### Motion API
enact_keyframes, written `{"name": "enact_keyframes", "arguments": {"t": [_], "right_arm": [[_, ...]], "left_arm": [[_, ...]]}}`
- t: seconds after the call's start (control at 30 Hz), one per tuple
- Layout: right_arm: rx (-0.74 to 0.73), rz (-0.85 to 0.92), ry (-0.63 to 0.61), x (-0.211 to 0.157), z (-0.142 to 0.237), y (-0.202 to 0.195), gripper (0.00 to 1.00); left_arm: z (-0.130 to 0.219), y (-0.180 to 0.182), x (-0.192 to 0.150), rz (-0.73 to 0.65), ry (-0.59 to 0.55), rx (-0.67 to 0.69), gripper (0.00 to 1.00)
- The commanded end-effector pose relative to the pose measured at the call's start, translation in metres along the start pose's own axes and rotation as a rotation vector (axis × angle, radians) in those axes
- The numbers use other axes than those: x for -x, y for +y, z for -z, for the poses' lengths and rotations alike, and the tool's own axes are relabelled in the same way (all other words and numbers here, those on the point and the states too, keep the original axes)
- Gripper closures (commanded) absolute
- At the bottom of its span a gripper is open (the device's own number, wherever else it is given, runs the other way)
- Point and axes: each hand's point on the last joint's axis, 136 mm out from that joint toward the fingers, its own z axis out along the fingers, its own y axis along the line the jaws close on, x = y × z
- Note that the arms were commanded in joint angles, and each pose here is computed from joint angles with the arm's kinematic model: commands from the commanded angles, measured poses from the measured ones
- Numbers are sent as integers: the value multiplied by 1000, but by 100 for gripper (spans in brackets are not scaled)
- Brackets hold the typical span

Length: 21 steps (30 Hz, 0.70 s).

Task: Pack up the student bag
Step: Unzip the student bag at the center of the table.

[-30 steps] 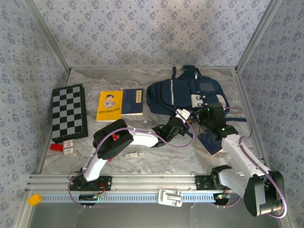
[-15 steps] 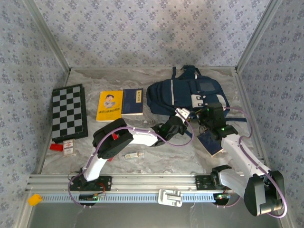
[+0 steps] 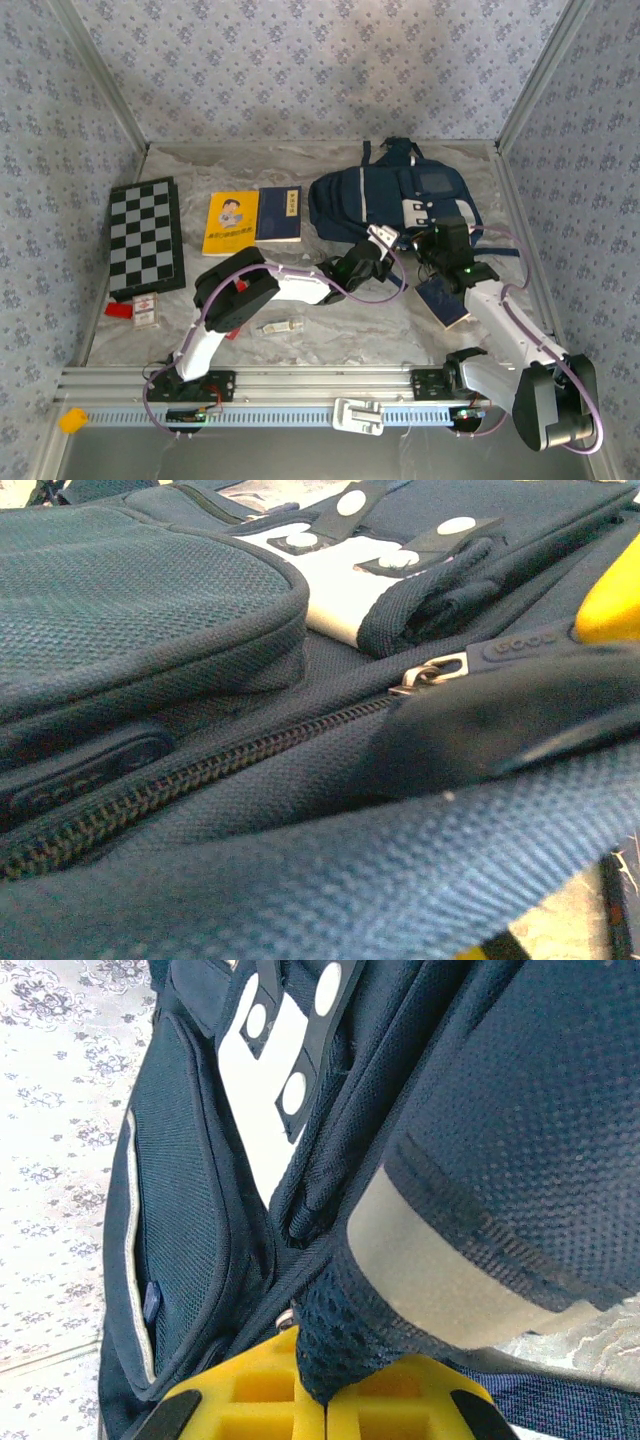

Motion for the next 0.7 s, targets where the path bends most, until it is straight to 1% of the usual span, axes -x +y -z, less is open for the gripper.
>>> {"name": "enact_keyframes", "arguments": {"t": [0.0,0.03,0.5,0.67], "right_arm": [[44,23,41,-7,2,17,100],[46,23,39,-6,2,18,100],[52,32,33,6,6,24,100],[60,34,34,11,9,27,100]], "left_arm": [[16,-17,56,33,-149,-96,99],[17,-17,55,29,-144,-98,100],[32,-10,44,28,-97,-149,100],[33,-6,33,21,-55,-153,100]]}}
